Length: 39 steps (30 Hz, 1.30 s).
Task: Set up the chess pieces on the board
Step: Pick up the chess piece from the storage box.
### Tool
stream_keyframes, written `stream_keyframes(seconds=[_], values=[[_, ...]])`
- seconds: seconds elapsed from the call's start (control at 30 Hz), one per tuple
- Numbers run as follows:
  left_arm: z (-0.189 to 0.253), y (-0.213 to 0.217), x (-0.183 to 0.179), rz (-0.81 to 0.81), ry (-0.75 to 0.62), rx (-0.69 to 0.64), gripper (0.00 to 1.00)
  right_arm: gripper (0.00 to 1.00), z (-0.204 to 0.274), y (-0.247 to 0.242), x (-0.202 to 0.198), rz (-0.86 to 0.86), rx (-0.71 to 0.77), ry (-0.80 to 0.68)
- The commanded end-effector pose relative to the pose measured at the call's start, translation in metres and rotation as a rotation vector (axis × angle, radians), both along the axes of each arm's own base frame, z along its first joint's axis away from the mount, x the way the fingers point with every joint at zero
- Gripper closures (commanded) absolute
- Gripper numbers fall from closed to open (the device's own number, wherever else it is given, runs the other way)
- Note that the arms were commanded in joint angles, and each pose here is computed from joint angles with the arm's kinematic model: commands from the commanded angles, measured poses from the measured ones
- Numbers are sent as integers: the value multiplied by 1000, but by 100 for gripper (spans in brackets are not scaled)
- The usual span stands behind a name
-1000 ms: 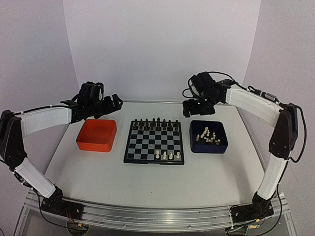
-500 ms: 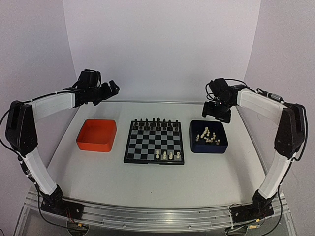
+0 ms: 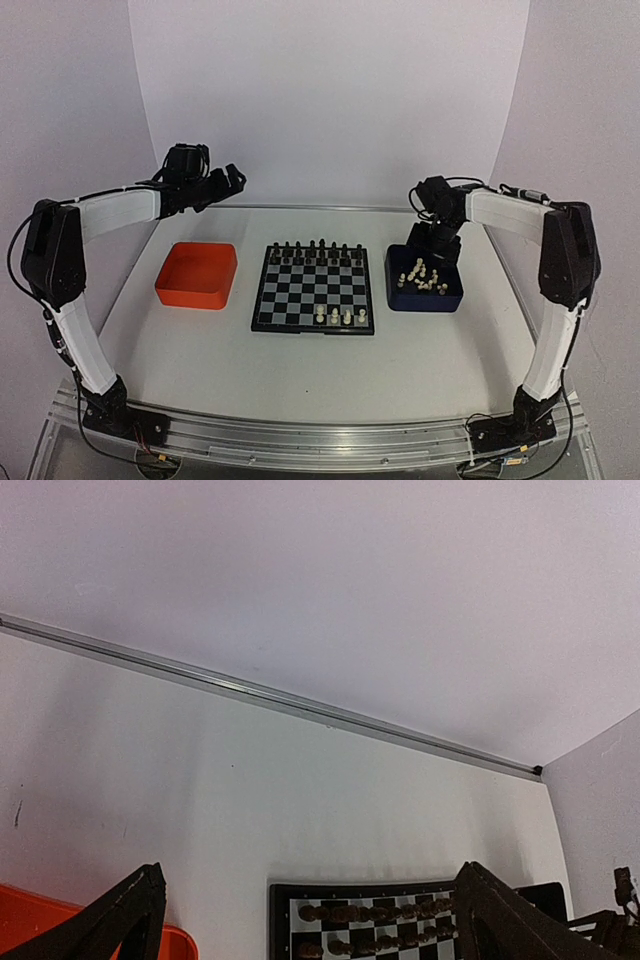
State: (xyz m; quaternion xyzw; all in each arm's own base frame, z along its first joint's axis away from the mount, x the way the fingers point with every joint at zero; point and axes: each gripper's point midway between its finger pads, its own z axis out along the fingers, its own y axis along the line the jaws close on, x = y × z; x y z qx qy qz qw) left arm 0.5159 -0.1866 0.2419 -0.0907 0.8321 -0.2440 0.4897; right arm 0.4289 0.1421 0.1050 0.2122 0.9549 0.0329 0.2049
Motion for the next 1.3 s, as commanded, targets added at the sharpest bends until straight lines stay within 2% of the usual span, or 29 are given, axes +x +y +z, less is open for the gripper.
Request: stream_keyframes(seconds=[0.0, 0.17, 0.43, 0.87, 1.27], values=[[31, 1, 19, -13, -103, -42, 0, 19, -4, 9, 15, -32, 50, 4], [28, 2, 21, -28, -88, -58, 0, 27, -26, 15, 22, -21, 46, 44], [23, 5, 16, -26, -67, -55, 0, 50, -48, 23, 35, -22, 47, 72], [22, 4, 10, -33, -60, -72, 0, 62, -69, 22, 39, 7, 10, 100], [21, 3, 9, -37, -55, -77, 0, 66, -81, 20, 39, 14, -10, 120]])
